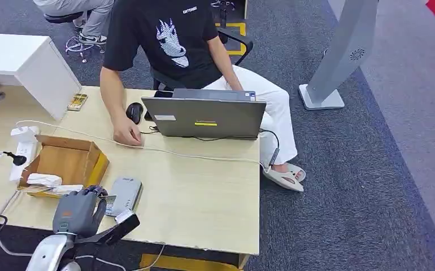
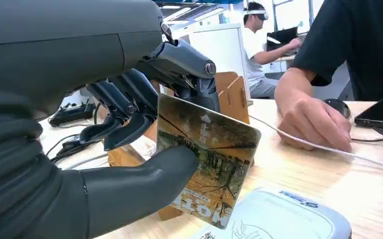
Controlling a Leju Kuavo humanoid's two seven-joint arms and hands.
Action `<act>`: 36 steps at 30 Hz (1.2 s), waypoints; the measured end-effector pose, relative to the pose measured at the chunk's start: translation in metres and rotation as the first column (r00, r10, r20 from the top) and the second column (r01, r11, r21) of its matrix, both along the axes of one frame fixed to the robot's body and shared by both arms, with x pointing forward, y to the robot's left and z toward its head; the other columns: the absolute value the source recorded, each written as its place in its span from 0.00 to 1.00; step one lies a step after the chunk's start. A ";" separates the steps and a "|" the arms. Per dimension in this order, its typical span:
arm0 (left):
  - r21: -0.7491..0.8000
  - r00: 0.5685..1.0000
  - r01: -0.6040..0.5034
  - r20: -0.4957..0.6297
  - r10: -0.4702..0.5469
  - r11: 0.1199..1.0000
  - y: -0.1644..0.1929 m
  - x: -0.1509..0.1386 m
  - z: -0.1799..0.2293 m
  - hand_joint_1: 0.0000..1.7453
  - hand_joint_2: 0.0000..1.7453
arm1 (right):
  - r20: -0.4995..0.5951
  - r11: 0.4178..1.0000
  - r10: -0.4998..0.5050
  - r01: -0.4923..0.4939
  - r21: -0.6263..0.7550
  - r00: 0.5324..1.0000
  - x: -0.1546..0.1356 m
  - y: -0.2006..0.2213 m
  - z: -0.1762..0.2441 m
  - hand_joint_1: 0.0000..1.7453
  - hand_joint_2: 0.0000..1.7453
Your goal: Pass the card to the sensor for recognition and then transmit it.
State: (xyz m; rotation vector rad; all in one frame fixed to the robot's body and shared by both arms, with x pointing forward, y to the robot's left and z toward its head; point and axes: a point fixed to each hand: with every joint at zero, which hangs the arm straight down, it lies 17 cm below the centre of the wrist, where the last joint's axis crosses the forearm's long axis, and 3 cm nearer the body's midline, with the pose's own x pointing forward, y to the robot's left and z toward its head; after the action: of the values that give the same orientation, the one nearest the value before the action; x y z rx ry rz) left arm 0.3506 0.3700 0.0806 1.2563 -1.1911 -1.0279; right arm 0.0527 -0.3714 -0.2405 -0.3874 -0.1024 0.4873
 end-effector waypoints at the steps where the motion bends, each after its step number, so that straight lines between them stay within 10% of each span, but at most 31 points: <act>1: 0.000 1.000 0.000 0.000 0.000 1.000 0.000 0.000 0.000 1.00 1.00 | 0.000 1.000 0.000 0.000 0.000 1.000 0.000 0.000 0.000 0.00 1.00; 36: -0.060 0.999 0.034 -0.030 -0.036 0.998 -0.014 -0.010 -0.017 1.00 1.00 | 0.007 0.999 -0.051 0.051 0.011 0.999 -0.001 0.002 -0.001 0.00 1.00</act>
State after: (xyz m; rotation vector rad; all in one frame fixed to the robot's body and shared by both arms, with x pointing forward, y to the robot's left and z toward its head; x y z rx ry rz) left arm 0.3401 0.3561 0.0633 1.1731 -1.2151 -1.0270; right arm 0.0519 -0.3695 -0.2413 -0.3800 -0.1017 0.4345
